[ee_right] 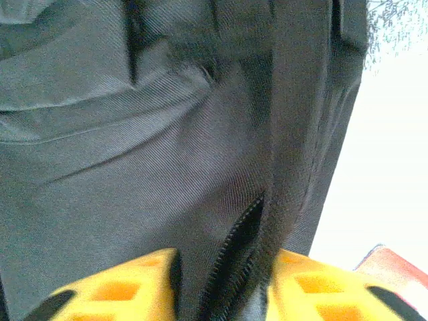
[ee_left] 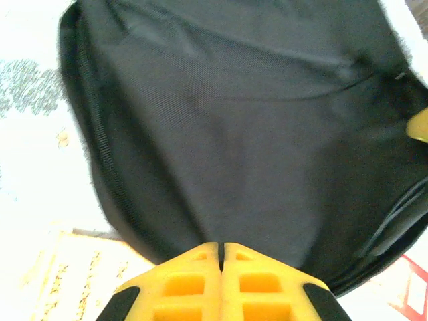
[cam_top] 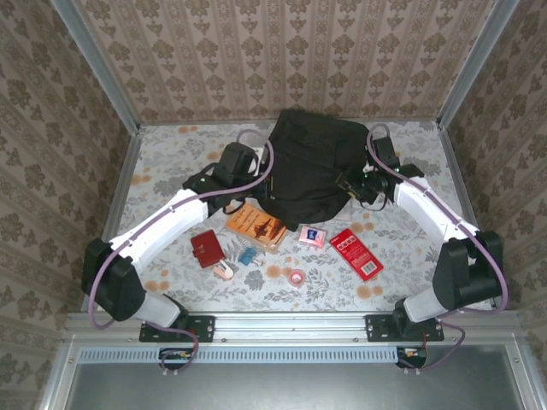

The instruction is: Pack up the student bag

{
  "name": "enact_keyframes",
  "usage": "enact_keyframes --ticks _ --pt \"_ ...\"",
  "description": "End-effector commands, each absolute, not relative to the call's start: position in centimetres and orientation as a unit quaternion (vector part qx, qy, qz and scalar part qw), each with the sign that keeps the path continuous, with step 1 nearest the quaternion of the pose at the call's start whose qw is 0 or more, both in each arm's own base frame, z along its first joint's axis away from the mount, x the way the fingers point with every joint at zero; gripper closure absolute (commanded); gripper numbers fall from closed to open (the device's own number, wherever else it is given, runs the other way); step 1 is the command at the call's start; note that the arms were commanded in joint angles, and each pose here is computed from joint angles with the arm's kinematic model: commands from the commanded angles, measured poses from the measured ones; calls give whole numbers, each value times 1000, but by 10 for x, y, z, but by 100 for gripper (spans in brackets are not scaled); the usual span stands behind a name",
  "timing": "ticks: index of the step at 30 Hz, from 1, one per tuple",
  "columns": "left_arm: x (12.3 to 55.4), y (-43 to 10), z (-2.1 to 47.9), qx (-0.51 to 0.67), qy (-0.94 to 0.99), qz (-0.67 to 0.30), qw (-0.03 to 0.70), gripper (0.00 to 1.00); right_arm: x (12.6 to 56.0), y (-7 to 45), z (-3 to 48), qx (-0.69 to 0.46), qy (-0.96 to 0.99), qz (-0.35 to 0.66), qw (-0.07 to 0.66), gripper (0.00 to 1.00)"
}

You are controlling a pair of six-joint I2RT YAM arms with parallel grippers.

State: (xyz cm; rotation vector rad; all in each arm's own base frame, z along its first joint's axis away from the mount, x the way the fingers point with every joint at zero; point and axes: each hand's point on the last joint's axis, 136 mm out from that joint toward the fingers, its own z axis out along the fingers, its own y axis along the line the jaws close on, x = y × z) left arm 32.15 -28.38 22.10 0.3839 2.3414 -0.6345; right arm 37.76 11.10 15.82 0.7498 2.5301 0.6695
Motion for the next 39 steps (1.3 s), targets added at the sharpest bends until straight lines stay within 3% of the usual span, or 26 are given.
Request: enact_keyframes --ticks 1,5,10,18,25,31,39 --pt "324 -316 239 163 881 -284 340 100 390 97 170 227 928 189 227 52" --pt "322 -353 244 173 872 -324 324 100 379 76 202 247 926 127 257 42" --pt "321 -392 255 194 859 -352 318 100 343 97 230 315 881 242 255 36" --pt "313 -416 258 207 851 -368 313 100 313 121 190 445 816 338 149 32" --pt "310 -408 253 202 853 -363 315 100 330 142 171 444 812 354 134 33" --pt "307 -400 250 200 856 -354 320 100 346 155 159 435 817 353 136 48" --pt "316 -375 243 173 864 -344 326 100 337 144 150 439 829 315 144 93"
